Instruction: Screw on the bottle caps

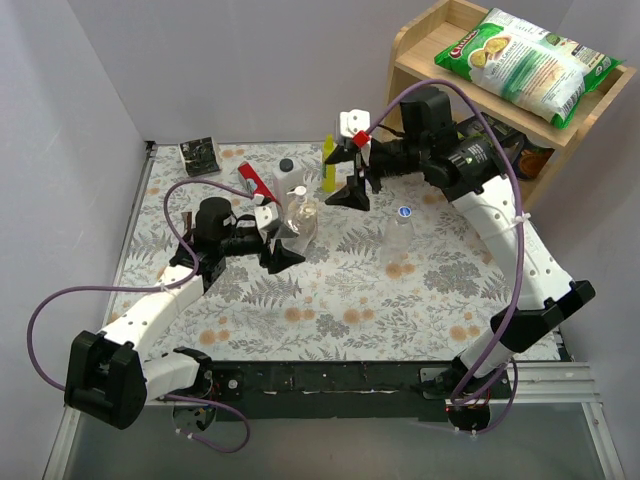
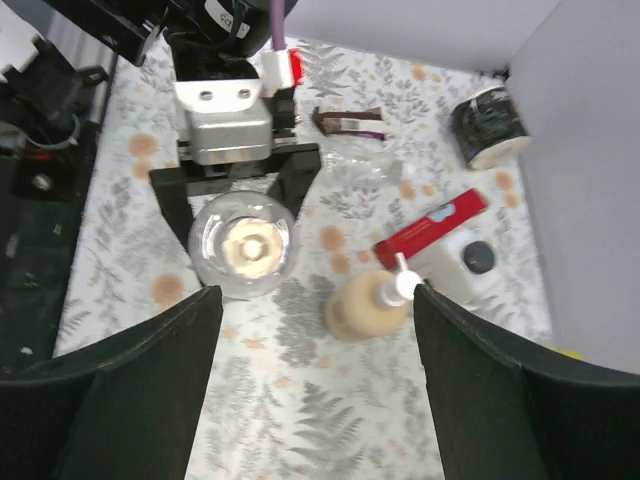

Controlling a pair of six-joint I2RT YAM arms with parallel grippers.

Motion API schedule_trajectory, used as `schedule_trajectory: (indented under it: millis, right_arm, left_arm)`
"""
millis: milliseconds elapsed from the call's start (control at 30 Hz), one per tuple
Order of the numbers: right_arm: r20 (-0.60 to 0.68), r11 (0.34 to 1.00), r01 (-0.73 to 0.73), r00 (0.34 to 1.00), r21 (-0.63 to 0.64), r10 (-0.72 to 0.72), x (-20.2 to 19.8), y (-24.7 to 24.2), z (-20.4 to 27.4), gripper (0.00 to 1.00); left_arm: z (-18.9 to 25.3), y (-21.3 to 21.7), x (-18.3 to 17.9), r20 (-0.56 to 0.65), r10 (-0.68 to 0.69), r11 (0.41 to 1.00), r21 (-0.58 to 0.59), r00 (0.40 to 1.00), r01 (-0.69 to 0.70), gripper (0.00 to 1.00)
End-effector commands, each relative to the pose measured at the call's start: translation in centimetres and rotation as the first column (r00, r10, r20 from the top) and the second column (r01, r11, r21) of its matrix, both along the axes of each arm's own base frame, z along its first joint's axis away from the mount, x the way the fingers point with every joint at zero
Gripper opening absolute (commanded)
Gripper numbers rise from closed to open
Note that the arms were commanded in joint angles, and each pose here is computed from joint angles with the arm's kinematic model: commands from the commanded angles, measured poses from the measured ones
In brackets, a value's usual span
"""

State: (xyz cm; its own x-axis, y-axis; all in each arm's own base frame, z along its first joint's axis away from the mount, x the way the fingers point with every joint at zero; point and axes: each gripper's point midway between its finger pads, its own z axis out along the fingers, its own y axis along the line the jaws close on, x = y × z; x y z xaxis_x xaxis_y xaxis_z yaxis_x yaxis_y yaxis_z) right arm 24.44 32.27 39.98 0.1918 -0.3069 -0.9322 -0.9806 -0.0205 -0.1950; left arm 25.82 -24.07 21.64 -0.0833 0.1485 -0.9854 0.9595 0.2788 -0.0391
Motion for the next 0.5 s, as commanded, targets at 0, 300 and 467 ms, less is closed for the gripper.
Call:
schedule_trajectory:
  millis: [0, 300, 467]
  right_arm:
    - [0.189, 0.986, -0.122, 0.971, -0.116, 0.143, -0.8, -1.1, -0.3, 0.86]
    - [0.242, 0.896, -0.332, 0.881, -0.295, 0.406, -5.6, 0.0, -5.3, 0.89]
    - [0.242, 0.875, -0.372, 0.859, -0.311, 0.451, -6.8, 0.9, -6.3, 0.85]
  left_arm:
    - [-2.3, 1.3, -2.0, 0.147, -0.183, 0.966, 0.21, 0.972, 0.15, 0.0]
    - [-1.9, 1.2, -1.7, 0.165, -0.209, 0.957, 0.238, 0.964, 0.166, 0.0]
    - [-1.7, 1.2, -1.7, 0.178, -0.211, 0.957, 0.238, 0.961, 0.166, 0.0]
